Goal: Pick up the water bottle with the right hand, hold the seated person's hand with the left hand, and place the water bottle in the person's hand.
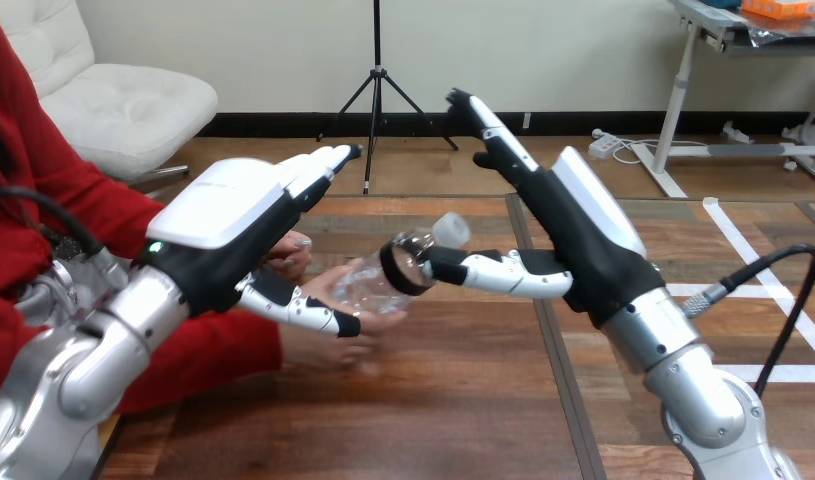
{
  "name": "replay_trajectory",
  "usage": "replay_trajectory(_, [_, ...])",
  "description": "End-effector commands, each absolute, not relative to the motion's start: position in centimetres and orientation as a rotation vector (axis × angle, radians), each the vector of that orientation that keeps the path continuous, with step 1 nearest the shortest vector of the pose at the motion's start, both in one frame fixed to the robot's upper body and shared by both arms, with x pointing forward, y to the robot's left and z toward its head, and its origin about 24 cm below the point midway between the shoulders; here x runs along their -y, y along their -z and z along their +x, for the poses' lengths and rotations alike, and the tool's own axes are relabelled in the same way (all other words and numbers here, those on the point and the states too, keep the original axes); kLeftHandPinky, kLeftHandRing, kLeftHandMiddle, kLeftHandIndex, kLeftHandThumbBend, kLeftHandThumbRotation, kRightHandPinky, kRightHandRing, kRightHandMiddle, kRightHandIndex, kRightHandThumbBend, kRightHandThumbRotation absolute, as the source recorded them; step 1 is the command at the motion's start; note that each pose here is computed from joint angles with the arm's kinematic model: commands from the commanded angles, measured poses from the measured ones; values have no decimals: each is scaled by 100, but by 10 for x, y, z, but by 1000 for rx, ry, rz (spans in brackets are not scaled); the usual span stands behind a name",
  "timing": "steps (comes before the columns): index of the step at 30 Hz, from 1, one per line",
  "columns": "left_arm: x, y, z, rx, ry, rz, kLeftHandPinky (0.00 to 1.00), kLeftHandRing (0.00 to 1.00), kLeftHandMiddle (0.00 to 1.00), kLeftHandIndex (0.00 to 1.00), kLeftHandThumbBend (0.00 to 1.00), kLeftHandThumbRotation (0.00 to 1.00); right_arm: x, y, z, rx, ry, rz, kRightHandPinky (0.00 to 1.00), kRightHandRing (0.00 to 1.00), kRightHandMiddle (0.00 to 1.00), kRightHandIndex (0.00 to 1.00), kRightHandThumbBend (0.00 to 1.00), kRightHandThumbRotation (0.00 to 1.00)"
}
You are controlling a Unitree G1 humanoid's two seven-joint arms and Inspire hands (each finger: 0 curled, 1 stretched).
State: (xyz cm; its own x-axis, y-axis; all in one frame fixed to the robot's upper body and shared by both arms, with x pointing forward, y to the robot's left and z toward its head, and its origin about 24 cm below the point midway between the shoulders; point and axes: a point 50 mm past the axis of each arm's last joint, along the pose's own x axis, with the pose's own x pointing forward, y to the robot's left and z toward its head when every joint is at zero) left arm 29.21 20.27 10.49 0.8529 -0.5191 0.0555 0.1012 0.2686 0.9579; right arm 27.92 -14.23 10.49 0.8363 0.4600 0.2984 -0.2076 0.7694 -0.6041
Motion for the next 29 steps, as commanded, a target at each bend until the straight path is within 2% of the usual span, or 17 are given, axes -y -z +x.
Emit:
replay_trajectory(1, [-209,-119,290,451,378,1237,85,98,100,100,100,50,151,-116,280,497,-333,-576,88,98,97,100,100,74])
replay_trajectory(19, [-215,-110,277,540,298,1097,88,100,100,100,100,57,165,-107,274,475,-273,-516,89,99,96,100,100,69])
replay_trajectory(25, [-216,-107,273,576,249,1020,89,100,100,100,100,66,168,-105,268,481,-247,-474,89,99,96,99,100,67])
replay_trajectory(29, [-216,-104,271,603,202,951,85,99,100,100,100,69,170,-104,263,497,-230,-446,89,98,97,99,100,67])
